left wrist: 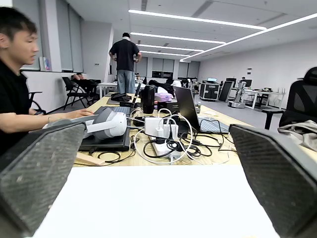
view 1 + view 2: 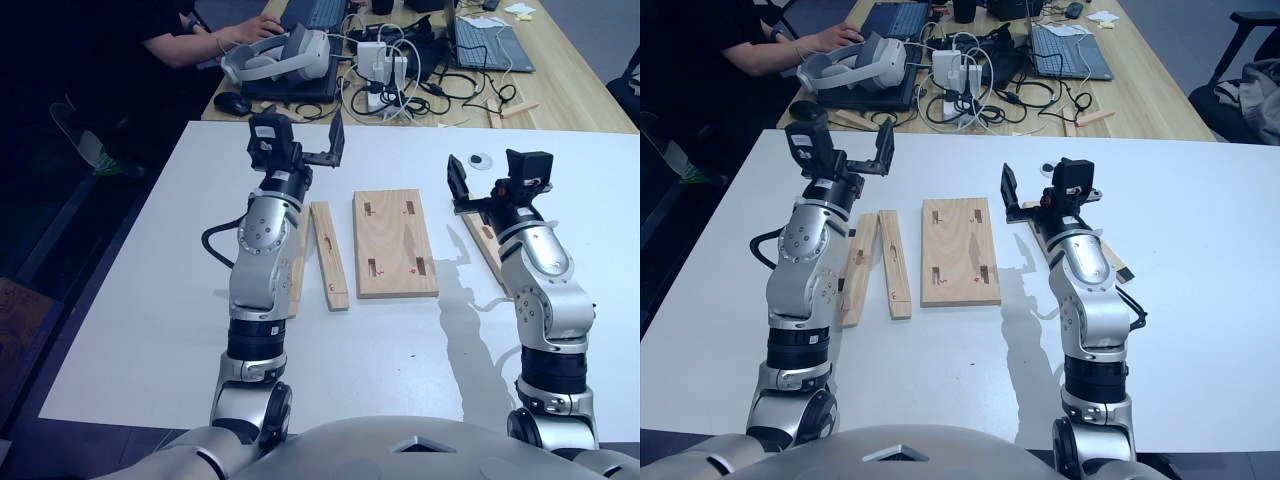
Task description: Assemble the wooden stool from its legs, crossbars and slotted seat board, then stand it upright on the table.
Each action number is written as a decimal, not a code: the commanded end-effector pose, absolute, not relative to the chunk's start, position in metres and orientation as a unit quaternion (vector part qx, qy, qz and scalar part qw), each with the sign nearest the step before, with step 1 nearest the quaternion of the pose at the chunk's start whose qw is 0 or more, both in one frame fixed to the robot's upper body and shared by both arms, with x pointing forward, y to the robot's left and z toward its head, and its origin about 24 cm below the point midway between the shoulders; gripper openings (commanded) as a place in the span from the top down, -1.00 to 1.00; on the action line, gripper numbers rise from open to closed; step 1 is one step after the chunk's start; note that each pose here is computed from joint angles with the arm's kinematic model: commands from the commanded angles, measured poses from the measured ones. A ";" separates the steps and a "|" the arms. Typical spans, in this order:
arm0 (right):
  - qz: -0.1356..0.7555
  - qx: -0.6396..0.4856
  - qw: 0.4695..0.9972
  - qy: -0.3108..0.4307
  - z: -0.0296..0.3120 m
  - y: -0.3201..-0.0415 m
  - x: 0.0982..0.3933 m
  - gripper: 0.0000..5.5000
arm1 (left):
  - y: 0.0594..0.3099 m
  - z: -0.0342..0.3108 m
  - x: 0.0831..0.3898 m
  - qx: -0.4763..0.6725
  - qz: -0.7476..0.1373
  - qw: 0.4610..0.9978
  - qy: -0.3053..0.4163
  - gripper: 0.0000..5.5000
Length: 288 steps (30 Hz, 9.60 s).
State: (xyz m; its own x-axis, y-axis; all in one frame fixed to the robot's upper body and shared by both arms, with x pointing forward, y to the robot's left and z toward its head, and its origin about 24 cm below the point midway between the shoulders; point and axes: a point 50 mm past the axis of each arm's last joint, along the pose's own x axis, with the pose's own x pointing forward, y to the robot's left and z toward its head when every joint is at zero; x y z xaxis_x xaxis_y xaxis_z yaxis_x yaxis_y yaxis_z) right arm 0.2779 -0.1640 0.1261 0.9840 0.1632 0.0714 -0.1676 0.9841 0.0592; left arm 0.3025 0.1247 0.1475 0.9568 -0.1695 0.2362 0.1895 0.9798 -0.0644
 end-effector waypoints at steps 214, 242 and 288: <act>0.159 0.198 0.965 -0.060 0.178 -0.153 0.294 -0.96 | 0.247 0.132 0.308 0.043 -0.142 0.988 0.042 0.54; 0.423 0.376 0.824 -0.016 0.225 -0.105 0.290 -0.53 | 0.131 0.167 0.291 0.155 -0.443 0.868 -0.163 0.54; 0.308 0.450 0.832 -0.101 0.222 -0.149 0.288 0.85 | 0.149 0.180 0.308 0.168 -0.308 0.905 -0.239 -0.26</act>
State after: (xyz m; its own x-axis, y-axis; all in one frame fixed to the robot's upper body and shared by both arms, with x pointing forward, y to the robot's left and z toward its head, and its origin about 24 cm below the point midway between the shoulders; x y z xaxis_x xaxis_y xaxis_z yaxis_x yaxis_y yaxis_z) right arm 0.2847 -0.1427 0.2168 0.7820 0.4447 0.4367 -0.6033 0.3638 0.7097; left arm 0.3025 0.1512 0.1731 0.6758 -0.6819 0.2798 0.5190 0.7098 0.4763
